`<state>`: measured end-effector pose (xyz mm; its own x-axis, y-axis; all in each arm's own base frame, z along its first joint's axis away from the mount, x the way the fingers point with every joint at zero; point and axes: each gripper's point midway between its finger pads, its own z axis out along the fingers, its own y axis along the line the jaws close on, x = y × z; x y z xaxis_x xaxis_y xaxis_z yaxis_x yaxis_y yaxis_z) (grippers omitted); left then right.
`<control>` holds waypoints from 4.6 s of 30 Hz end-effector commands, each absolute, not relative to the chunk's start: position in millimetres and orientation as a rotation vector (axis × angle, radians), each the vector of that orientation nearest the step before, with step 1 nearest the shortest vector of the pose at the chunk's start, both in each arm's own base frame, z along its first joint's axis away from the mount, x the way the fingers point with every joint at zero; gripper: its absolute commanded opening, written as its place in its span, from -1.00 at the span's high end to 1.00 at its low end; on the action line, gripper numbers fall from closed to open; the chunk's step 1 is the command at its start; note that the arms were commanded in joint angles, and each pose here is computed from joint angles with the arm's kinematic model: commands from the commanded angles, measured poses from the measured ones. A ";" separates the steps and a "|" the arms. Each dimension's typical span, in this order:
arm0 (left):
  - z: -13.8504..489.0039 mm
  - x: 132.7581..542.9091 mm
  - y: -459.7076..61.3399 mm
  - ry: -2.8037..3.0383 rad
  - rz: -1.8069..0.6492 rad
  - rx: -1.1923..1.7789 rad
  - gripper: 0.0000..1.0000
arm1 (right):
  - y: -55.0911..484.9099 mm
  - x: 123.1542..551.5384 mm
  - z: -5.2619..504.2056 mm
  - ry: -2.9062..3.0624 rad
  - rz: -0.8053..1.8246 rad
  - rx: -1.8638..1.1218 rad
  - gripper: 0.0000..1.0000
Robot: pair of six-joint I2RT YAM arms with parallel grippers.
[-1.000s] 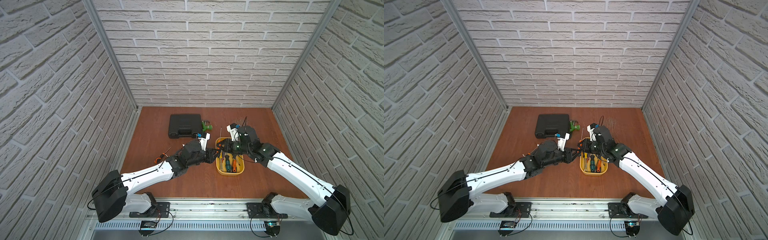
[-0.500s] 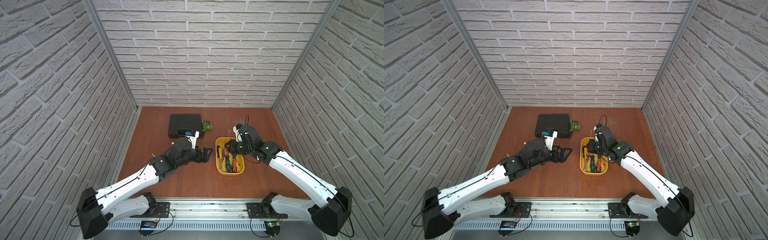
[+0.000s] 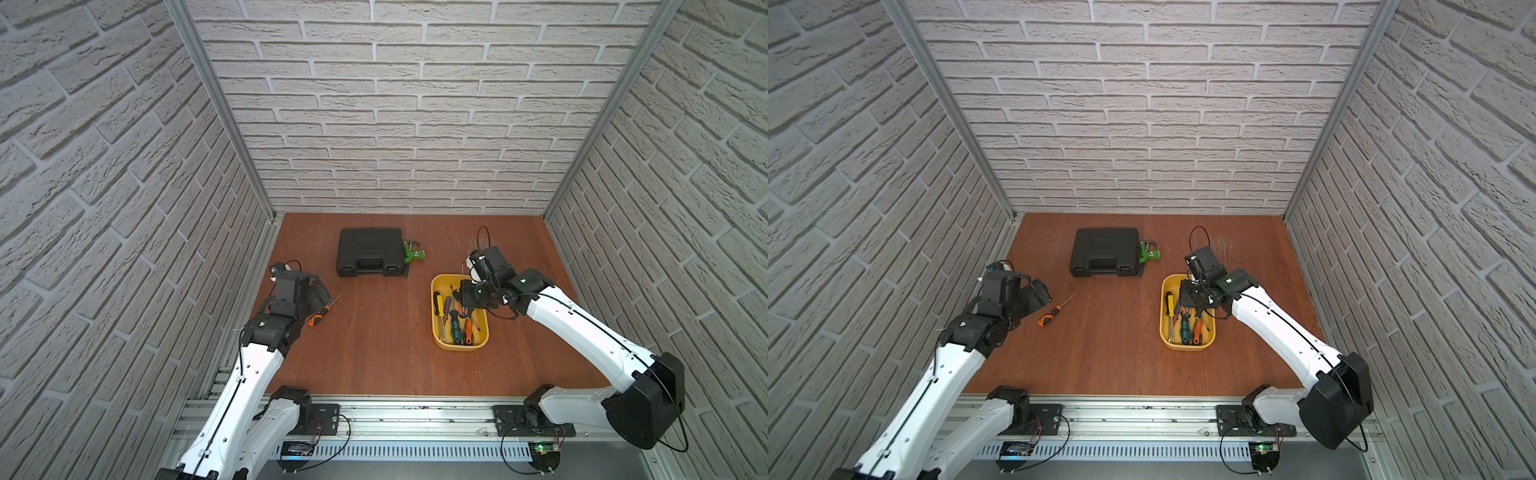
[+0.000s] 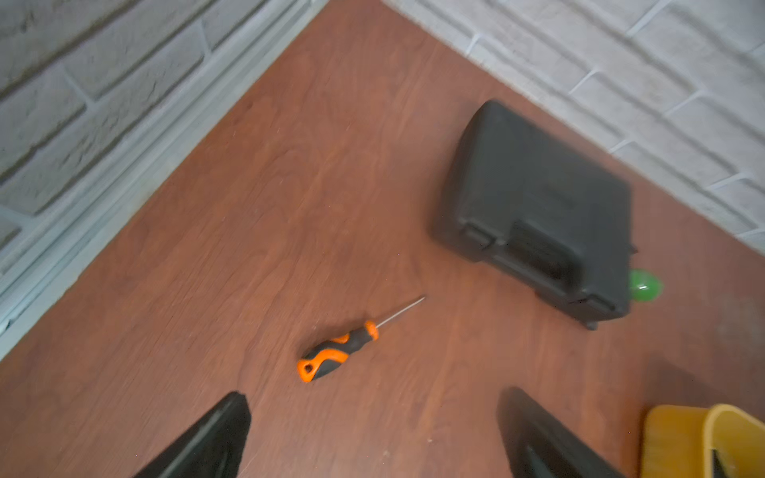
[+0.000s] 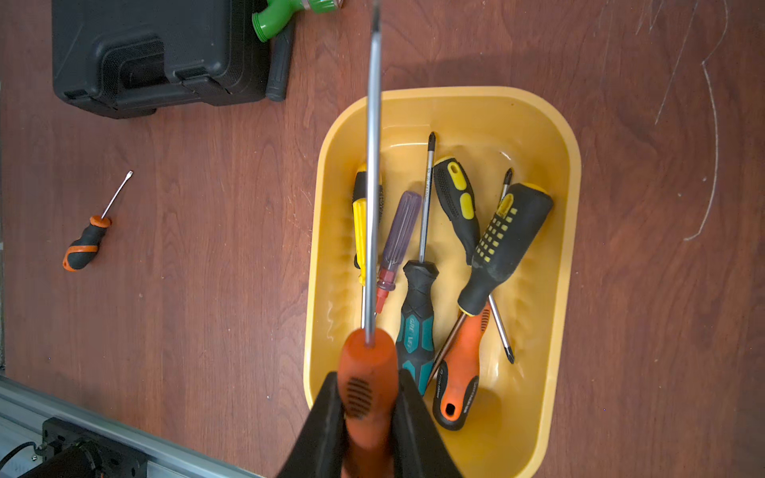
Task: Put the screwdriver on the desktop into the storage box
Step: Adjust the screwdriver at the center of the board, then place the screwdriver in the storage box, then adjust the screwdriver at the center of the board.
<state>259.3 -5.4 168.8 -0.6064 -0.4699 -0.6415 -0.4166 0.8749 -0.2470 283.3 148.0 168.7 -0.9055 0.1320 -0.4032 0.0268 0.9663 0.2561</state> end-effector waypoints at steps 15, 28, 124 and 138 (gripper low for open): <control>65.2 259.6 4.2 2.418 -0.158 -0.866 -0.95 | 149.2 284.3 173.5 2.654 0.370 0.096 0.95; 56.8 283.8 -20.7 2.348 -0.419 -0.797 -0.85 | 152.8 285.0 169.1 2.659 0.393 0.100 0.95; 44.3 389.8 -233.1 2.683 -0.260 -0.637 -0.45 | 148.2 280.5 171.4 2.678 0.207 -0.056 0.01; 42.0 404.9 -247.5 2.674 -0.252 -0.647 -0.50 | 153.1 280.9 168.4 2.684 0.239 -0.060 0.03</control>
